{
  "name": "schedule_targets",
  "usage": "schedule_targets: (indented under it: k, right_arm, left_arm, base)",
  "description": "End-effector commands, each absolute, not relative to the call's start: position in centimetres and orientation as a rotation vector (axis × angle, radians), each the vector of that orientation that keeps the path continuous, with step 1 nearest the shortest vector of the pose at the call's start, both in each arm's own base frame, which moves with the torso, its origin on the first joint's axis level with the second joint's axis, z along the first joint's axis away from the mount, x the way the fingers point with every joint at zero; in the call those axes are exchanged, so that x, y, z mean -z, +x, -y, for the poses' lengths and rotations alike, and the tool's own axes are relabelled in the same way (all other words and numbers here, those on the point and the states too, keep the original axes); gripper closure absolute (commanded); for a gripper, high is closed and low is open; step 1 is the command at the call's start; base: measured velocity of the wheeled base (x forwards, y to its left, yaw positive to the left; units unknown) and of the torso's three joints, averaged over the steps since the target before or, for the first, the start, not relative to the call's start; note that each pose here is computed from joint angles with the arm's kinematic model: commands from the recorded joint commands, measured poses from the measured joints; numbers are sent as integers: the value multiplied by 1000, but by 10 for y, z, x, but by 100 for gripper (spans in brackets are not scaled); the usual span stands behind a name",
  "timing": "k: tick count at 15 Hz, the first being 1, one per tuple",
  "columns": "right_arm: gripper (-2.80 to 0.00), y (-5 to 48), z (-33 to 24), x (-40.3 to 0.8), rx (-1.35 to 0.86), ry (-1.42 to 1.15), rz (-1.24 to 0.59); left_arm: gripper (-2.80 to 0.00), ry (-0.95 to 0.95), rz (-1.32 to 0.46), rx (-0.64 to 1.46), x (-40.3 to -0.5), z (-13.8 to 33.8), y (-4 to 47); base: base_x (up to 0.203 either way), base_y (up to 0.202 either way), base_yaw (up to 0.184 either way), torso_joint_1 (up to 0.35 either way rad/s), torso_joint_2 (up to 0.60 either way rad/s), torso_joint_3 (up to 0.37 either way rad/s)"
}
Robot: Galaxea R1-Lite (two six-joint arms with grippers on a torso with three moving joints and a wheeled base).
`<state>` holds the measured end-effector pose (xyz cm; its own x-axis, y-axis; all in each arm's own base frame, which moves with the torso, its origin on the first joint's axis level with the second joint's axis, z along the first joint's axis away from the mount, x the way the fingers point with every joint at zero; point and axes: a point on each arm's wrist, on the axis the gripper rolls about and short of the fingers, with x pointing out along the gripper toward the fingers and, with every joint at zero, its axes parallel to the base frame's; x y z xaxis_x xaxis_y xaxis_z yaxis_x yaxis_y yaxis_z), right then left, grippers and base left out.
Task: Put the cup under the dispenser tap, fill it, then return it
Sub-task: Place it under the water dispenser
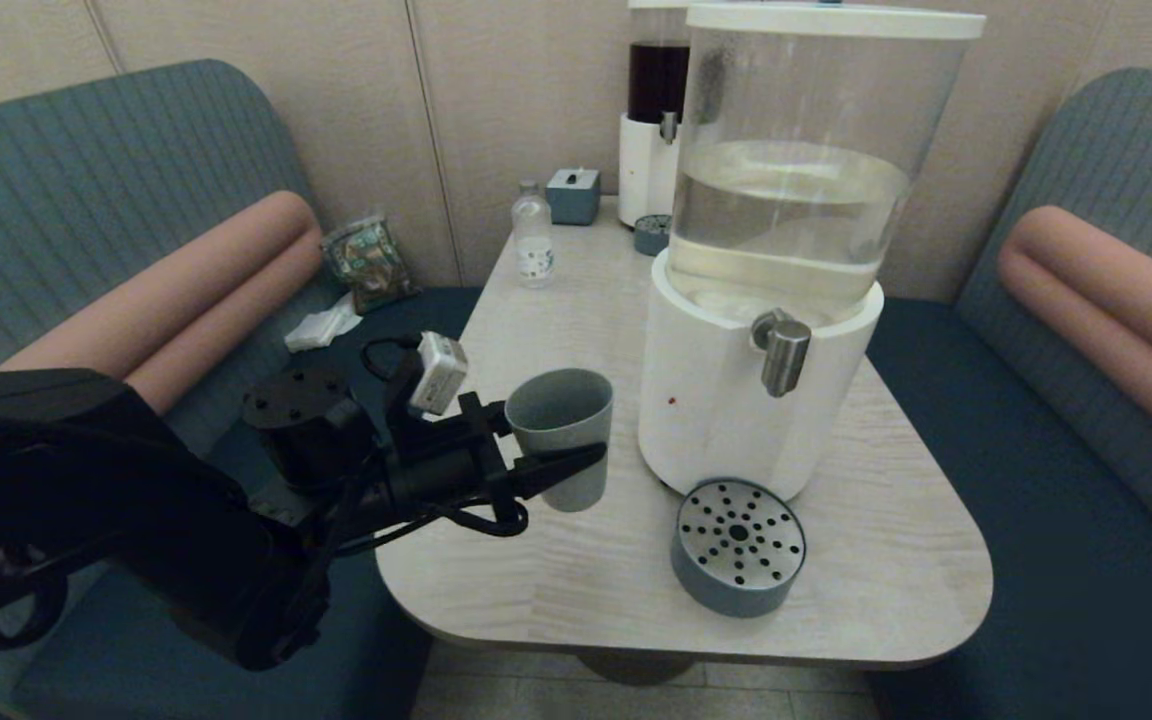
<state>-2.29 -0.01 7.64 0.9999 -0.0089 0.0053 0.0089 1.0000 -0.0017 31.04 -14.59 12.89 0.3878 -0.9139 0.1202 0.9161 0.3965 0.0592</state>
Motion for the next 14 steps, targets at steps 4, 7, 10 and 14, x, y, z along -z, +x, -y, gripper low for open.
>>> schedule_targets:
  k: [4,7,10,14]
  right_arm:
    - [0,-23,0,-76,9,0,8]
    - [0,-23,0,-76,9,2,8]
    - [0,-23,0,-76,9,2,8]
    - [0,-23,0,-76,9,2,8]
  left_arm:
    - [0,-41,158,1262,-130,190,295]
    - [0,-62,163,1288,-120,218,306]
    - [0,-83,153,1296,-103,238,322]
    - [0,-90,142,1307,-84,254,333]
  base:
    - [0,0,0,0,0,0]
    - [0,0,0,0,0,0]
    - [0,0,0,0,0,0]
    - [0,0,0,0,0,0]
